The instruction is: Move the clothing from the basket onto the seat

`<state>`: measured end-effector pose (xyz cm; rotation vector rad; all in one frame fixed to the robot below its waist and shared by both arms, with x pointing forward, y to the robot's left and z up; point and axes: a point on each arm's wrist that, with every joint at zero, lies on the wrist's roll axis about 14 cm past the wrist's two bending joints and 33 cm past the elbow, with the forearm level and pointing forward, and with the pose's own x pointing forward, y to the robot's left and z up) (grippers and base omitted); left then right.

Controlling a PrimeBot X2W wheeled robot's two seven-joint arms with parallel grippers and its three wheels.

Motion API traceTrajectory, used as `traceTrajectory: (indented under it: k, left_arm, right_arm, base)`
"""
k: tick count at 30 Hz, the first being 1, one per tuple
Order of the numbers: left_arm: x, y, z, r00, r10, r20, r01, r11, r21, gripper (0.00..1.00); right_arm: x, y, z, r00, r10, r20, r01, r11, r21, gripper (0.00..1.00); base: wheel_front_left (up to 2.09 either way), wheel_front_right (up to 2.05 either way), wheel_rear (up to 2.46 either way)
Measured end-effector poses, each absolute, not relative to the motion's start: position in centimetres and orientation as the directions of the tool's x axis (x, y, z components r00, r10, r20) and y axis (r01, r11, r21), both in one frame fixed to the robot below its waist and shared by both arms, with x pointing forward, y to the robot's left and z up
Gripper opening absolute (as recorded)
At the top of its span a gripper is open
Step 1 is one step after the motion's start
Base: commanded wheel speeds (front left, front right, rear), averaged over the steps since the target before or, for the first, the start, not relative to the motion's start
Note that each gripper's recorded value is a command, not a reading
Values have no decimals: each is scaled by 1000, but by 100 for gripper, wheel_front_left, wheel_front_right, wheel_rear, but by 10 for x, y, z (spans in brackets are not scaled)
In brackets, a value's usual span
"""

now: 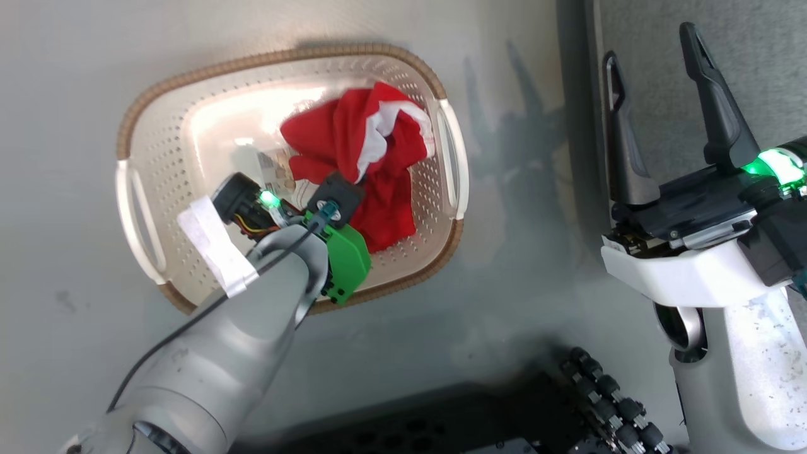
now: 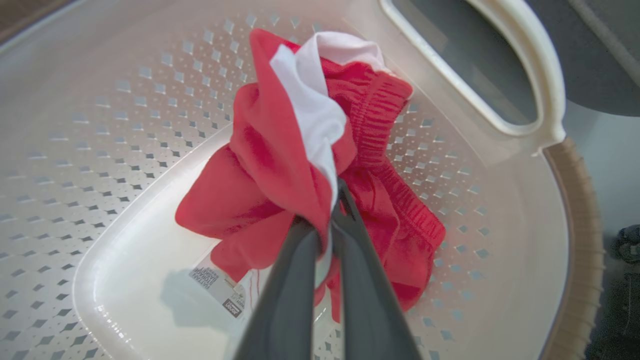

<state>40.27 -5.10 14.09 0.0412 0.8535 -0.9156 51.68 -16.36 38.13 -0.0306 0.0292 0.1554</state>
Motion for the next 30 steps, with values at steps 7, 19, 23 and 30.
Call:
traceTrajectory:
  k: [7, 19, 23, 30]
  left_arm:
    - [410, -42, 197, 451, -649, -613, 667, 701, -253, 0]
    - [441, -18, 330, 733, -573, -366, 580, 808, -103, 0]
    - [447, -15, 383, 797, -554, -240, 558, 828, -58, 0]
    - [442, -12, 469, 845, -534, -26, 534, 845, 15, 0]
  right_arm:
    - [506, -156, 425, 986, 164, 32, -164, 986, 2, 100]
    - [459, -147, 494, 978, 169, 121, -175, 983, 45, 100]
    - [439, -148, 513, 975, 162, 152, -171, 984, 51, 100]
    - [404, -147, 537, 969, 158, 193, -173, 983, 66, 100]
  base:
    - [0, 0, 0]
    - [0, 0, 0]
    - [0, 0, 0]
    - [0, 0, 0]
